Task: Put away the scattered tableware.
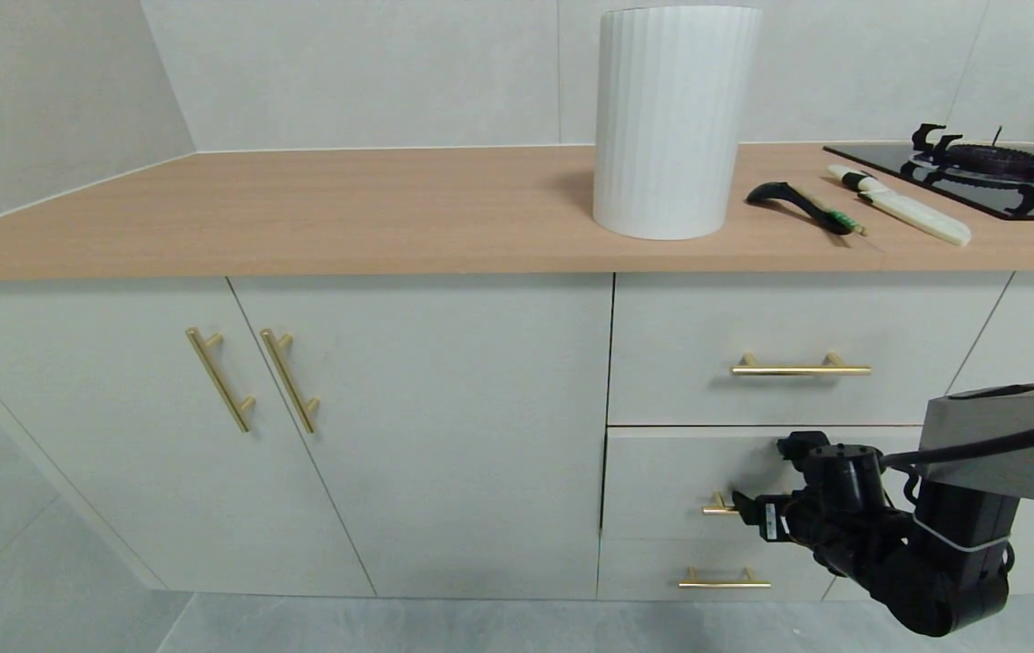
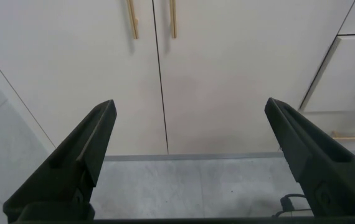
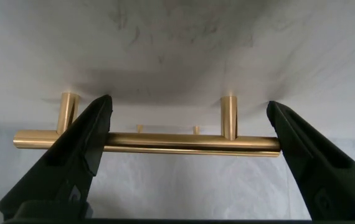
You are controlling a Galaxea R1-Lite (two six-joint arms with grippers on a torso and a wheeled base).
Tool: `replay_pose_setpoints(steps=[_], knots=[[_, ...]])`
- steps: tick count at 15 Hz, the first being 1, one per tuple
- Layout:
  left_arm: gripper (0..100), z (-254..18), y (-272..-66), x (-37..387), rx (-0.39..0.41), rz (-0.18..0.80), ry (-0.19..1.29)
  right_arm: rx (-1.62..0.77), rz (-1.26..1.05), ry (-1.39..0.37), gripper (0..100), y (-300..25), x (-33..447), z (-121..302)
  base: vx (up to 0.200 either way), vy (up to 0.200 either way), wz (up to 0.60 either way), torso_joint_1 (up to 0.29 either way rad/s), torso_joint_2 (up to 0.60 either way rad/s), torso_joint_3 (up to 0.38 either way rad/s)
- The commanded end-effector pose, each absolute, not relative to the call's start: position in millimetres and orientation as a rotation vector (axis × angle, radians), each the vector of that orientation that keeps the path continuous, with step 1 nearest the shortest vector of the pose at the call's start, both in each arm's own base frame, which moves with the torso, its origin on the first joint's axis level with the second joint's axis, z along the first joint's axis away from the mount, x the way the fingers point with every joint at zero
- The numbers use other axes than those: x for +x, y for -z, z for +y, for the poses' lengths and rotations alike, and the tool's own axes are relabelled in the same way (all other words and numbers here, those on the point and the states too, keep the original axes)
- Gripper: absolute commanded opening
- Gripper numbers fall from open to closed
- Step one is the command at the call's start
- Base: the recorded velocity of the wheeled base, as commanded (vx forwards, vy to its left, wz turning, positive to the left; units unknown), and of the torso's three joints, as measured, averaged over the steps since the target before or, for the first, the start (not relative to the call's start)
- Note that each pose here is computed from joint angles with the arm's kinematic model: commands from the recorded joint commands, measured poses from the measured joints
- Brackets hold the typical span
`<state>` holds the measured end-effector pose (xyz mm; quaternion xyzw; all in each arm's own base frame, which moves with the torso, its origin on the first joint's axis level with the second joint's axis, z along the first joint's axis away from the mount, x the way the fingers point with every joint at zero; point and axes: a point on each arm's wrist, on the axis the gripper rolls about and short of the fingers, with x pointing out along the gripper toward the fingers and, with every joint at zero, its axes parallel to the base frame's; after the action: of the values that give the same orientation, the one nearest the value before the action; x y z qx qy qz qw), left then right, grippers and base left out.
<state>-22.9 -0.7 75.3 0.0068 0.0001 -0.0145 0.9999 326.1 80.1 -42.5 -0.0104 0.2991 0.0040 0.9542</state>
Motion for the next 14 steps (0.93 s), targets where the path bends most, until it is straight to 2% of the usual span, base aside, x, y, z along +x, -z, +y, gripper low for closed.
replay_pose_setpoints(steps=[1,5,10,14], knots=[[100,-0.7,-75.3,-22.8,0.014,0.001,0.029,-0.025,0.612,-0.008,100,42.1,324.9,79.8,0.0,0.0,0.0,0.0,0.0,0.0],[100,-0.7,-75.3,-22.8,0.012,0.001,0.029,-0.036,0.622,-0.011,100,35.4,319.1,78.3,0.0,0.0,0.0,0.0,0.0,0.0],[100,-0.7,-75.3,-22.8,0.014,0.001,0.029,-0.054,0.701,-0.026,100,-4.4,300.8,74.4,0.0,0.0,0.0,0.0,0.0,0.0],[100,-0.7,-75.3,-22.8,0.014,0.001,0.029,-0.049,0.657,-0.049,100,-28.6,292.7,77.7,0.0,0.0,0.0,0.0,0.0,0.0]])
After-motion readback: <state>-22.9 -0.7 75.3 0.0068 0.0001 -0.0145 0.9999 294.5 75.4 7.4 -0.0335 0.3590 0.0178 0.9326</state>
